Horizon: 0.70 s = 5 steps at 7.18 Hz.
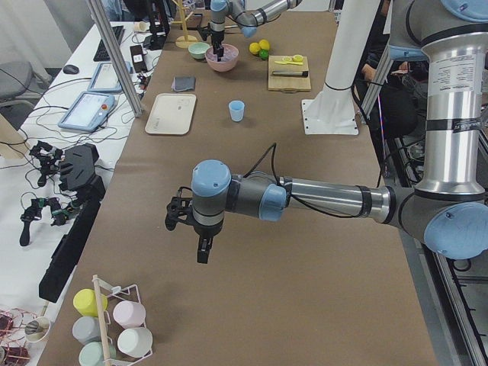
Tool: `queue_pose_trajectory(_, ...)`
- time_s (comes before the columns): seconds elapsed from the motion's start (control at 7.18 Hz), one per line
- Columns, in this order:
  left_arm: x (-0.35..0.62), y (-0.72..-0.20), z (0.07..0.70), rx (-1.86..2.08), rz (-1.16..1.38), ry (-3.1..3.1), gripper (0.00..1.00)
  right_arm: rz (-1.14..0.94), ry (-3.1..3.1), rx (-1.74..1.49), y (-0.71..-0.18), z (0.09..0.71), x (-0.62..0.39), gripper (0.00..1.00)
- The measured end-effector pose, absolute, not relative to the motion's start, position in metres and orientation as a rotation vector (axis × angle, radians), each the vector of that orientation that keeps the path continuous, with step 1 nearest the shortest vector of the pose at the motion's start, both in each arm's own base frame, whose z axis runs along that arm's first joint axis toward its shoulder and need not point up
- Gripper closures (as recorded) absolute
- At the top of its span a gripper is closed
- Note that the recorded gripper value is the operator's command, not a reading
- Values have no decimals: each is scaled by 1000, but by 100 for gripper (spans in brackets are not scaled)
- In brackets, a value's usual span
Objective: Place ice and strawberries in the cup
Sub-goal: 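Lower the right gripper into the ice and grasp an ice cube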
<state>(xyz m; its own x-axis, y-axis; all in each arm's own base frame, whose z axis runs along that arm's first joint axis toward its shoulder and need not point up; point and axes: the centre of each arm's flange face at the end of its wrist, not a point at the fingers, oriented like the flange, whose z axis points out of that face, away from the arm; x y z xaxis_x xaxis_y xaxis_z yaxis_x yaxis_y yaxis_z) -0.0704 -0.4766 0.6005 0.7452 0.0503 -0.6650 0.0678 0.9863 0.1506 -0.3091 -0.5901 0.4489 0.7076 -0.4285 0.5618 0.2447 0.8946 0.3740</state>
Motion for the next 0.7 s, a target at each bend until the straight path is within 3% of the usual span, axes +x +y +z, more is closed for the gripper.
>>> queue_pose_trajectory(0.28,-70,-475,602,166,-11,731,2,-391,-677,287,-588,453,-310,25)
queue_pose_trajectory(0.42,-70,-475,603,165,-11,731,2,-394,-672,289,-588,454,-311,34)
queue_pose_trajectory(0.7,-70,-474,603,164,-12,731,2,-399,-671,290,-586,455,-313,88)
